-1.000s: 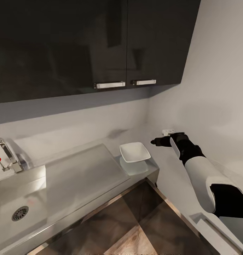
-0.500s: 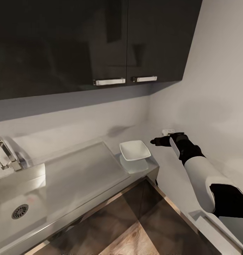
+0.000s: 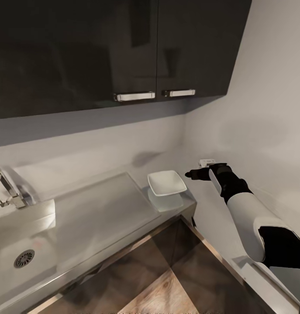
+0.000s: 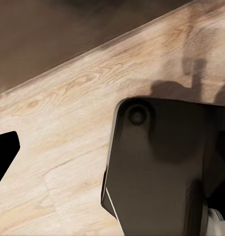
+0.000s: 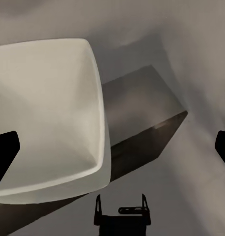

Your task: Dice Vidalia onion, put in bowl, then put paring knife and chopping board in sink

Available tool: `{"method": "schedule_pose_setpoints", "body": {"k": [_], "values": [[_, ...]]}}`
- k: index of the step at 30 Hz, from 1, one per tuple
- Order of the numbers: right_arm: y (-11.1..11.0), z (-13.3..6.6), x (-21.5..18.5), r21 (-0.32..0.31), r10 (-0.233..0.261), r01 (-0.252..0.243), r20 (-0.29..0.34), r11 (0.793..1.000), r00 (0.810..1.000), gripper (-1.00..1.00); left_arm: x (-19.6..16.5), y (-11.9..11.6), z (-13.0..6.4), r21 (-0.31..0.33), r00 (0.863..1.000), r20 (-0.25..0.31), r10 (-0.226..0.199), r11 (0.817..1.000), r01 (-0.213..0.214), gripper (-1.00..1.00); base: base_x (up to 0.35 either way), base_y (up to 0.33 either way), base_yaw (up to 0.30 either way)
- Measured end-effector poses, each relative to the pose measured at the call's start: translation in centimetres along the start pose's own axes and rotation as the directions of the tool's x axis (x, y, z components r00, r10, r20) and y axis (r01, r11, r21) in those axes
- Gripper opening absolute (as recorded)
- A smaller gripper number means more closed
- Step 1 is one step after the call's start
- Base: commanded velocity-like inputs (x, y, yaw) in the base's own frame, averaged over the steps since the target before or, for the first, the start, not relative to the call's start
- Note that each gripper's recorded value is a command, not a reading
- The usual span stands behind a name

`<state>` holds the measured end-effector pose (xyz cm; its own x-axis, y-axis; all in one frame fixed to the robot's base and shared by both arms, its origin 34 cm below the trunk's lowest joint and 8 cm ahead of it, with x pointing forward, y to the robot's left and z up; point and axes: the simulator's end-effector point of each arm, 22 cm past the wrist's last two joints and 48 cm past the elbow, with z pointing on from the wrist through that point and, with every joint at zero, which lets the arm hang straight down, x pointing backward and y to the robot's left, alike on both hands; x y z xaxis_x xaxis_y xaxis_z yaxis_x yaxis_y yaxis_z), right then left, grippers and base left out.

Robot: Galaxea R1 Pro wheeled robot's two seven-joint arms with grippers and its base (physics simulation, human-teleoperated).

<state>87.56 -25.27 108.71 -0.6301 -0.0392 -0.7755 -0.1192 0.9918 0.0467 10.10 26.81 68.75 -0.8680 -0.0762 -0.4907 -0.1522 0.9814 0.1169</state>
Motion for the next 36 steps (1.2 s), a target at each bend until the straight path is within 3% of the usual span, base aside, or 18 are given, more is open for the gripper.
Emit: {"method": "schedule_pose_setpoints", "body": {"k": [36], "values": [[0.3,2.1,2.0,-0.008,0.005,-0.006,-0.036,1.0,0.999,1.0,1.0,0.2,-0.6,-0.003,0.999,-0.037,0.007,1.0,-0.007,1.0,0.04,-0.008,0.0]]}}
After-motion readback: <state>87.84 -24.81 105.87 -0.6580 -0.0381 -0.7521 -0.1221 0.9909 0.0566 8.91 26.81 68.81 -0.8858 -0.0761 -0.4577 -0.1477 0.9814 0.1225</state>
